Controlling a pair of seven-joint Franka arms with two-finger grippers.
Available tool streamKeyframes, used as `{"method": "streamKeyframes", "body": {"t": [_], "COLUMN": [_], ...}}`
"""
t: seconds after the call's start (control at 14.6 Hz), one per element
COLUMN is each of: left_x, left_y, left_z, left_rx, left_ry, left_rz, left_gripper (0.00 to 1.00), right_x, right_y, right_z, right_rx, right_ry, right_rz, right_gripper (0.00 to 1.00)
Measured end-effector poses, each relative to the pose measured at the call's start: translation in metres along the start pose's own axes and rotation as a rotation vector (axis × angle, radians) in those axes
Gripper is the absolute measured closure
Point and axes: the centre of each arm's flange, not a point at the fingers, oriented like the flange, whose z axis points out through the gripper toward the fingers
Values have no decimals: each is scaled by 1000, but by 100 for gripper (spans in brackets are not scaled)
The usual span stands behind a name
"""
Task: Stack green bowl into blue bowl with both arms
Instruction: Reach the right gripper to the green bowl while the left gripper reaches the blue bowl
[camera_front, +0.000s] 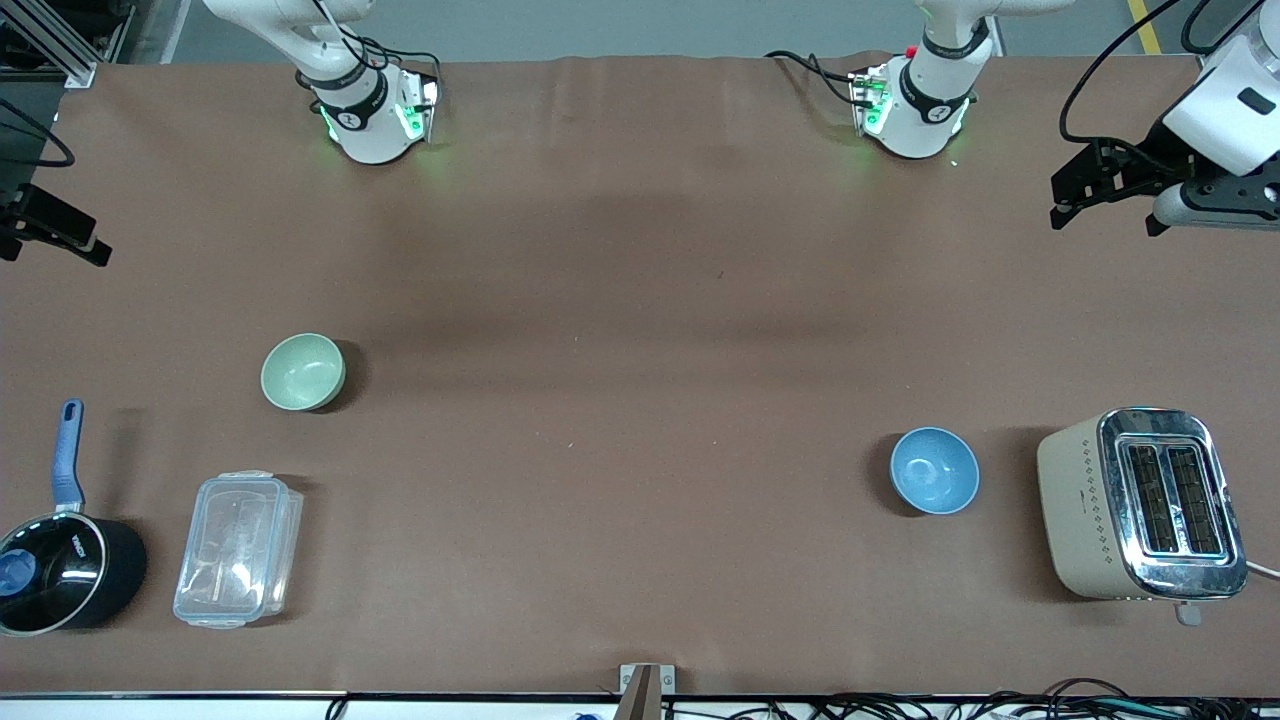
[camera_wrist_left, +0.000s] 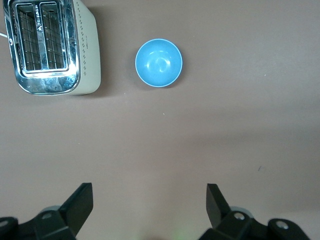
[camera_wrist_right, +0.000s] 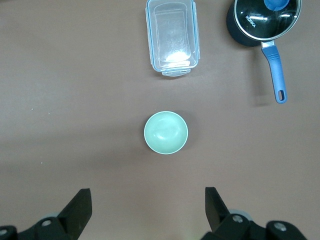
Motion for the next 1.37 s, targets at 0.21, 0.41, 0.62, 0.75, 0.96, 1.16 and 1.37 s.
{"method": "streamKeyframes", "body": {"t": [0.21,0.41,0.62,0.75,0.96,1.16,1.37], "left_x": [1,22,73,113,146,160,168], "left_y": [-2,-11,-22,-31,-37,-40,-46], "left_z": [1,24,100,164,244,313,372], "left_rx": [0,-5,-14,-22,24,41,31], "left_ry": [-2,-39,-114,-90,-67,-35,-16], "left_rz": [-4,-17,-31,-53,-62,-61,-121], "left_gripper": [0,0,0,0,0,0,0], "right_x": [0,0,0,3,20,18,-9], "right_y": [0,0,1,5,18,53,66], "right_z": [0,0,2,17,98,217,309], "right_rx": [0,0,-2,-17,-39,-44,-56], "right_ry": [0,-1,-7,-34,-44,-7,88], "right_rz": [0,0,-2,1,-20,-56,-76], "right_gripper": [0,0,0,0,0,0,0]}}
